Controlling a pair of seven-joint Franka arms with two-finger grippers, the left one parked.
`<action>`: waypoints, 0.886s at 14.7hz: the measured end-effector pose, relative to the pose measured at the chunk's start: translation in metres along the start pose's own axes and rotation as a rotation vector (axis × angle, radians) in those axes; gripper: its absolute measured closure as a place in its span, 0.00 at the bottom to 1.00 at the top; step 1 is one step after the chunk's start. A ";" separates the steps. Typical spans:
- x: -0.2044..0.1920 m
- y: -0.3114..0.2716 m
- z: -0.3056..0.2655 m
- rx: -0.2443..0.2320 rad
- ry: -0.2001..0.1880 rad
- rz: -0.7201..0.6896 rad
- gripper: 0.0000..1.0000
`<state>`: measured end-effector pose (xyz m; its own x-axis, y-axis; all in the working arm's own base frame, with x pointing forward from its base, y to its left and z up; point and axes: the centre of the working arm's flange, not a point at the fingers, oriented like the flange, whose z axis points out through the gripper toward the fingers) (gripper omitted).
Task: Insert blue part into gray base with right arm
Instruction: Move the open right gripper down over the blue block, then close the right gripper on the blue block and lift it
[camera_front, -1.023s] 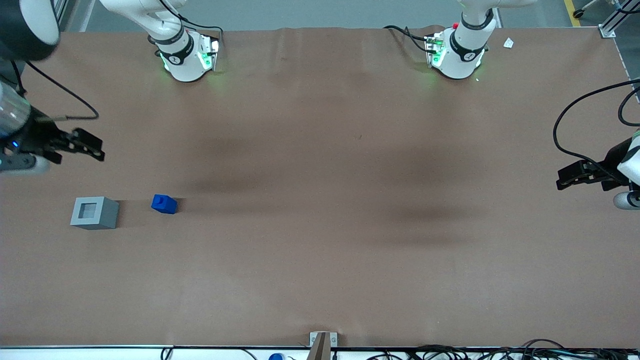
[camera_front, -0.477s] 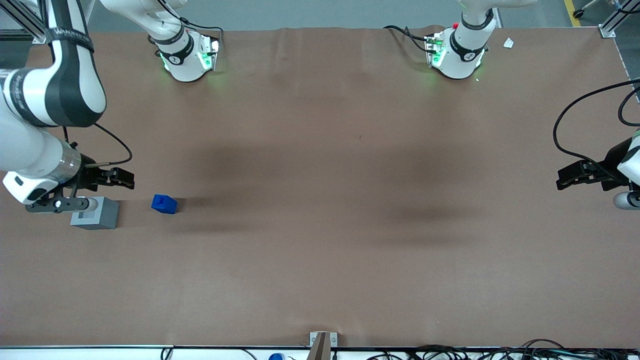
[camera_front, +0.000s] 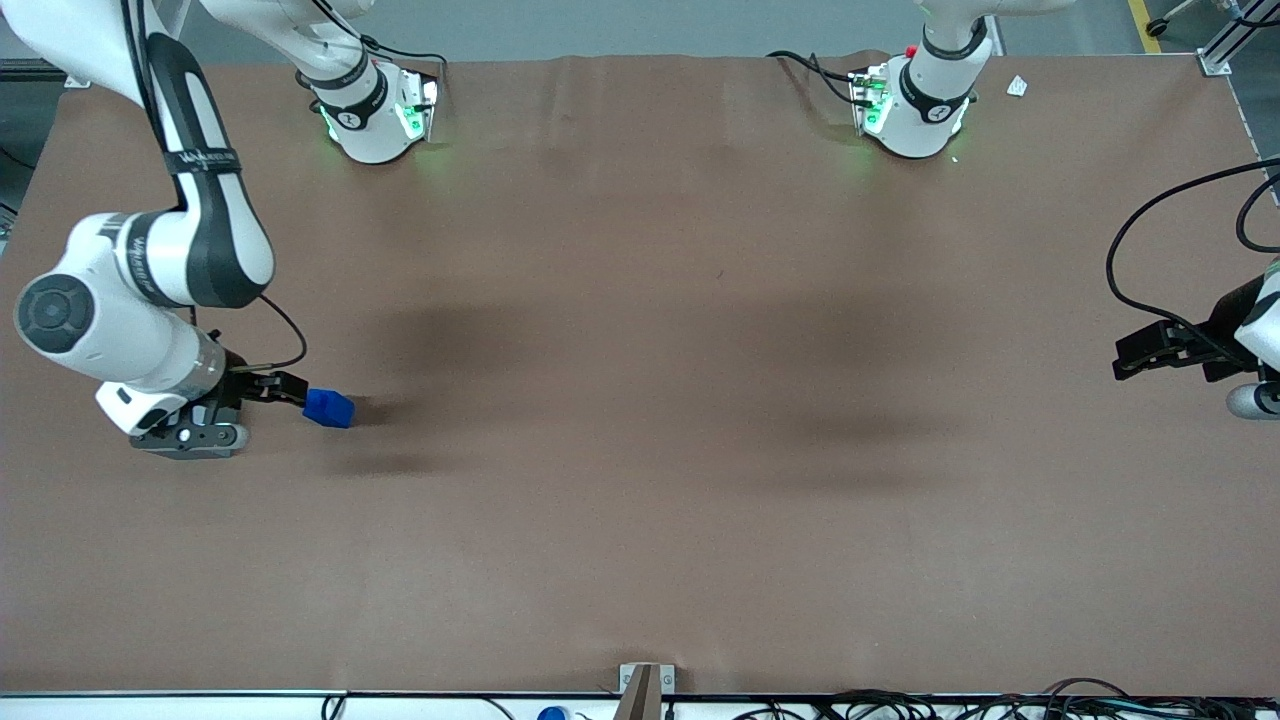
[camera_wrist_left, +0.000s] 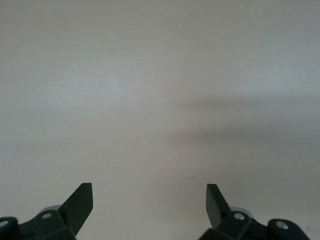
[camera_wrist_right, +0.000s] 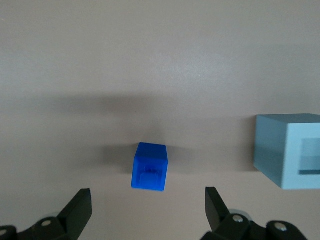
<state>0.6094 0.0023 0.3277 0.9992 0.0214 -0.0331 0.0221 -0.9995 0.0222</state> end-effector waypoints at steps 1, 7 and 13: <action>-0.003 0.000 0.012 -0.001 -0.003 0.006 0.00; -0.005 -0.001 0.048 -0.005 -0.038 0.012 0.05; -0.018 -0.002 0.085 -0.008 -0.018 0.017 0.13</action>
<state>0.5888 0.0014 0.2436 0.9987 0.0043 -0.0507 0.0059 -0.9995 0.0308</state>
